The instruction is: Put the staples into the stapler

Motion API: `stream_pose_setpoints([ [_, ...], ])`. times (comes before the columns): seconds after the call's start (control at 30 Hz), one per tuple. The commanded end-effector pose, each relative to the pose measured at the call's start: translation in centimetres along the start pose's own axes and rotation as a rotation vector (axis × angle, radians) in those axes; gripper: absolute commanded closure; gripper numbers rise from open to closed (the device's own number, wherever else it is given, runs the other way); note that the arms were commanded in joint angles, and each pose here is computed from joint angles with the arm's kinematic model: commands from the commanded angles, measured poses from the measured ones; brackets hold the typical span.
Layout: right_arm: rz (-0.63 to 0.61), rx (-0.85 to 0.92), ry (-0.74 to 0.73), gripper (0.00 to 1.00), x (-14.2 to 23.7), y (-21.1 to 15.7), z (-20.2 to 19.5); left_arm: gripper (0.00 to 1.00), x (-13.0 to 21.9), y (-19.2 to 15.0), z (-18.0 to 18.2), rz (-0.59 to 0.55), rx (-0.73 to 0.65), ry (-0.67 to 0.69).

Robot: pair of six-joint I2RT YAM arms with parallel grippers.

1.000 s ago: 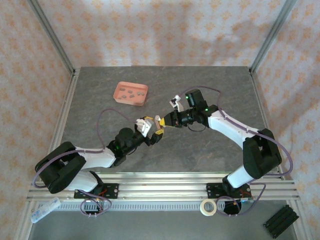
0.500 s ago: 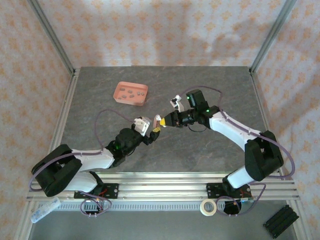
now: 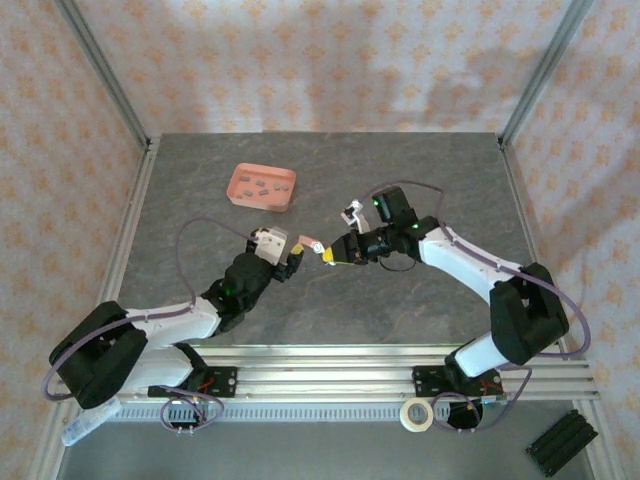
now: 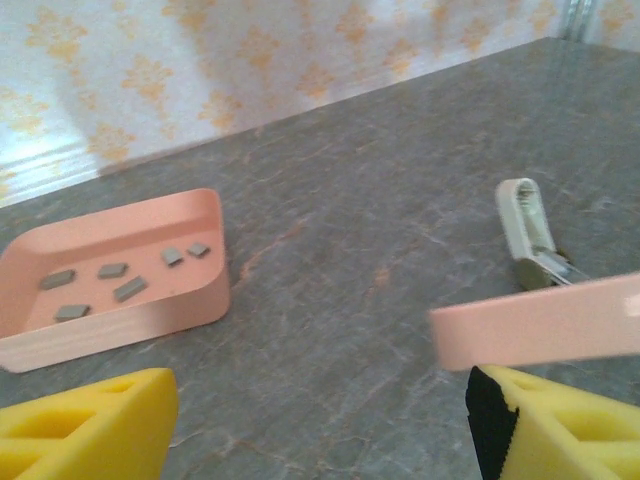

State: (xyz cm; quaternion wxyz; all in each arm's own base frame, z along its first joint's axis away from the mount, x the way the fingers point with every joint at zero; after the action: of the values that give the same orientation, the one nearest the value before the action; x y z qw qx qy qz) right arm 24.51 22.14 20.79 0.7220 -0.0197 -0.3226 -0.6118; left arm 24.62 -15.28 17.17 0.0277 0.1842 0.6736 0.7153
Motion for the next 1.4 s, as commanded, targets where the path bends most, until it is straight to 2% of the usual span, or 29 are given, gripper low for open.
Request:
stream_pose_setpoints([
  [0.0, 0.009, -0.008, 0.034, 1.00, 0.2, -0.8, 0.7, 0.23, -0.1, 2.0, 1.3, -0.045, 0.034, 0.095],
  [0.23, -0.120, -0.089, 0.033, 1.00, 0.0, 1.4, 0.3, 0.21, 0.6, 2.1, 1.3, -0.018, 0.143, 0.062],
  [0.33, -0.163, -0.130, 0.071, 1.00, -0.3, 2.7, 0.3, 0.21, 1.2, 2.2, 1.0, 0.000, 0.229, 0.009],
  [0.43, -0.183, -0.164, 0.095, 1.00, -0.1, 3.7, 0.2, 0.21, 1.9, 2.1, 0.4, 0.012, 0.255, -0.087],
  [0.5, -0.171, -0.149, 0.120, 1.00, 0.0, 3.9, 0.3, 0.21, 2.6, 2.1, -0.1, 0.016, 0.192, -0.161],
  [0.7, -0.072, -0.041, 0.152, 1.00, 0.4, 2.8, 1.2, 0.24, 3.9, 1.5, -0.8, 0.057, -0.151, -0.288],
  [0.8, -0.043, -0.007, 0.154, 1.00, 0.6, 2.4, 1.6, 0.30, 4.0, 0.8, -1.6, 0.054, -0.305, -0.383],
  [1.1, 0.011, 0.004, 0.172, 1.00, 0.8, 1.5, 1.8, 0.29, 3.1, 0.8, -1.2, -0.054, -0.342, -0.300],
  [1.37, 0.035, 0.007, 0.190, 1.00, 0.8, 1.2, 2.0, 0.36, 2.5, 0.5, -1.4, -0.054, -0.403, -0.299],
])
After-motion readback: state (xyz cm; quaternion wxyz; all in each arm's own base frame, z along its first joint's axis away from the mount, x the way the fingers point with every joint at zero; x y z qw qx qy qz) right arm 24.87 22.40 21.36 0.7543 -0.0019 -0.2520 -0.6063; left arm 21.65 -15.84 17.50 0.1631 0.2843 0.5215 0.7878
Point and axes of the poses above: each hand's point on the last joint's axis, 136 mm out from that joint toward the fingers, its own x axis back along the fingers, its own z axis along the line the jaws close on, y = z × x, the point moved 8 cm from there along x, back along the fingers, and after that the axes turned 6 degrees about x, right-handed, at the moved point
